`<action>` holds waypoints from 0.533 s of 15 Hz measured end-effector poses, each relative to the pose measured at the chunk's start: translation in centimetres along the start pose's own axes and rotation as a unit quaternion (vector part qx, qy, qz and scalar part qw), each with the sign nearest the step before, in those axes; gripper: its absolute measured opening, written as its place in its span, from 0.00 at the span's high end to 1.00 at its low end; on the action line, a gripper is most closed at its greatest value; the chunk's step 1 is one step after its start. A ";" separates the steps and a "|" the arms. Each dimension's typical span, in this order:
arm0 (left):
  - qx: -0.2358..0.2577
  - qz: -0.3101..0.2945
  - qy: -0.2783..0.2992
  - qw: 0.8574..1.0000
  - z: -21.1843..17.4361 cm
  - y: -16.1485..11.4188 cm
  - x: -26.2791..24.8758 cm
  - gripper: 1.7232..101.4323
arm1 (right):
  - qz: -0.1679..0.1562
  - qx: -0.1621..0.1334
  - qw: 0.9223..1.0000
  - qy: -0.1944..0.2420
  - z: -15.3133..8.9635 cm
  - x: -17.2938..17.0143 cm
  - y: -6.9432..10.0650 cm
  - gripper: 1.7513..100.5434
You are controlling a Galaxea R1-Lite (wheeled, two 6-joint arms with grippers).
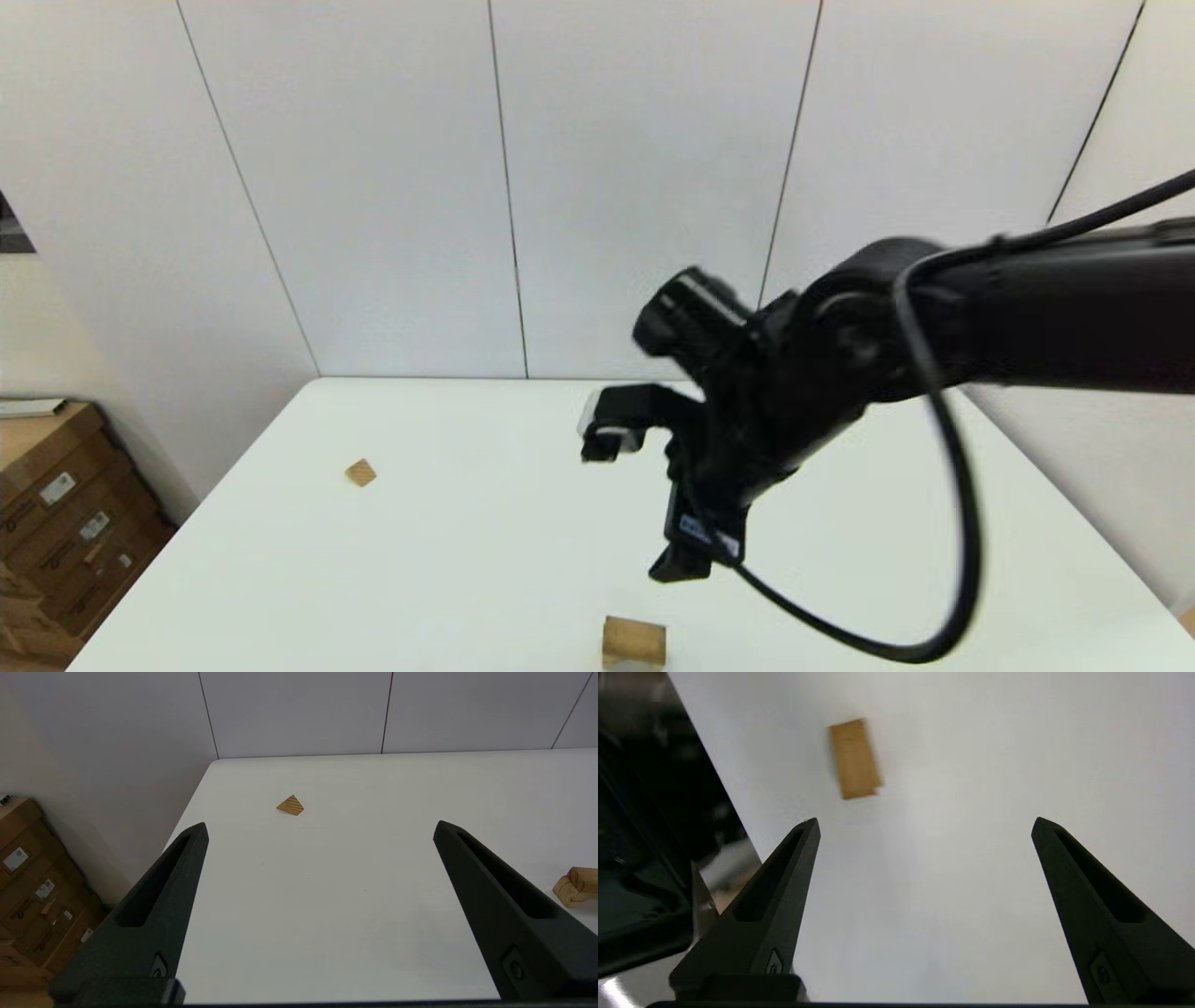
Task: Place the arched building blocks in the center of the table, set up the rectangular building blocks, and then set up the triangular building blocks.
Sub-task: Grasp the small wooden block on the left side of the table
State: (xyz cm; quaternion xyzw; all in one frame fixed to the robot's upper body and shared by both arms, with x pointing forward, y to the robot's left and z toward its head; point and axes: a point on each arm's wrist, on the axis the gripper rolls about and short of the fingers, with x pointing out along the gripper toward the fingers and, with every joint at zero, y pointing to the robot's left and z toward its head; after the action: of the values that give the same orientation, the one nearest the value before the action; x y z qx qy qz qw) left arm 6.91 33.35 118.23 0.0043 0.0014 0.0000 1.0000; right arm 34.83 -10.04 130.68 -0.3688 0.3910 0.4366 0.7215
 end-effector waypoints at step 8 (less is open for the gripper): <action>0.000 -0.001 0.000 1.000 0.0 0.0 0.0 0.04 | -0.238 0.208 0.934 -0.168 -14.6 -21.4 5.3 0.05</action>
State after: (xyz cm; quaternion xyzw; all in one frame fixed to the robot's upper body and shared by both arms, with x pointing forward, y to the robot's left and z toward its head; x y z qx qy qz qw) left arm 6.91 33.34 118.23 0.0038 0.0014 -0.0005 1.0000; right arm 19.74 -28.27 142.50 -0.2142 0.2473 0.2166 0.9198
